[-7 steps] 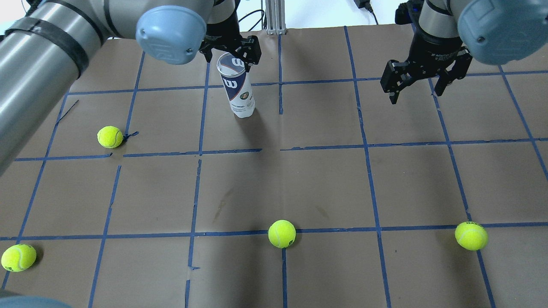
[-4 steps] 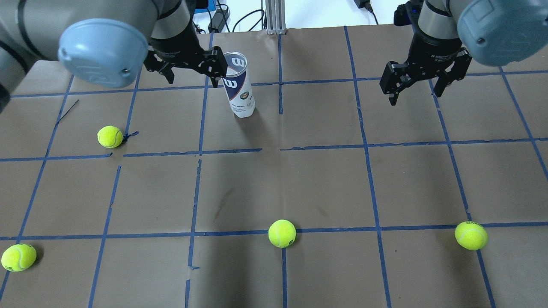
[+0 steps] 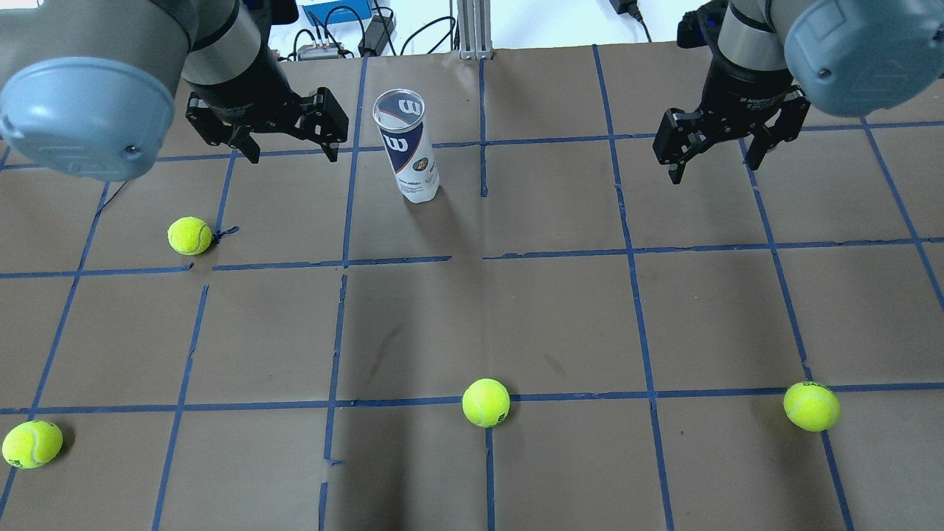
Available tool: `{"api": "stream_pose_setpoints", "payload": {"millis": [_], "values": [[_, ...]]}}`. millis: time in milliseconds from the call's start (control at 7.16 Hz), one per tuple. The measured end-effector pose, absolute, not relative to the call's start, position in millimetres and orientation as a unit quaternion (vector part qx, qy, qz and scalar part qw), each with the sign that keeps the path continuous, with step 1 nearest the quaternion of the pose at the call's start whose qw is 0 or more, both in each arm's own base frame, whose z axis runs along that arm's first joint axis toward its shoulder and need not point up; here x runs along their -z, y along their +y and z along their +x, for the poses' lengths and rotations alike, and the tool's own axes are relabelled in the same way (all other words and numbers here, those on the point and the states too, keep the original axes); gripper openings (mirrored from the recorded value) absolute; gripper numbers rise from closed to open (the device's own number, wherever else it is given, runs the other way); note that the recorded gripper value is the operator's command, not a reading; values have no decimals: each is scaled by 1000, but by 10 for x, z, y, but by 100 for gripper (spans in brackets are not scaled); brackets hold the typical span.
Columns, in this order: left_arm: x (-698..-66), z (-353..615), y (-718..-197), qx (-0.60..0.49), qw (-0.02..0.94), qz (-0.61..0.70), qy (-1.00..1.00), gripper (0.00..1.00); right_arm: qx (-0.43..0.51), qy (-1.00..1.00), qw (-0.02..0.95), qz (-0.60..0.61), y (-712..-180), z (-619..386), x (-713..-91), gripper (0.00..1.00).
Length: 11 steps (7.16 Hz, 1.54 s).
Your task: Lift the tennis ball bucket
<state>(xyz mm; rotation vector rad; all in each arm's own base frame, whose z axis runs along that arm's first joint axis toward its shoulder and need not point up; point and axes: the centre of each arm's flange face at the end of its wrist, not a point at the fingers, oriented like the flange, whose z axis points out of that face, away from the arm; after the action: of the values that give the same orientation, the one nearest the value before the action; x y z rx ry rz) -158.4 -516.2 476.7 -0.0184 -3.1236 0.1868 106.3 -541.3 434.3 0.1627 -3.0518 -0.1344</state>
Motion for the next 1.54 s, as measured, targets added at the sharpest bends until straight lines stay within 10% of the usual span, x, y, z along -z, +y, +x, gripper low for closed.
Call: {"api": "stream_pose_setpoints", "payload": {"millis": [1537], "values": [[-4802,-1561,-5141,-64,5,-3,-998,100,14,-999,16,-29,-5548,1079,-4566,100]]}}
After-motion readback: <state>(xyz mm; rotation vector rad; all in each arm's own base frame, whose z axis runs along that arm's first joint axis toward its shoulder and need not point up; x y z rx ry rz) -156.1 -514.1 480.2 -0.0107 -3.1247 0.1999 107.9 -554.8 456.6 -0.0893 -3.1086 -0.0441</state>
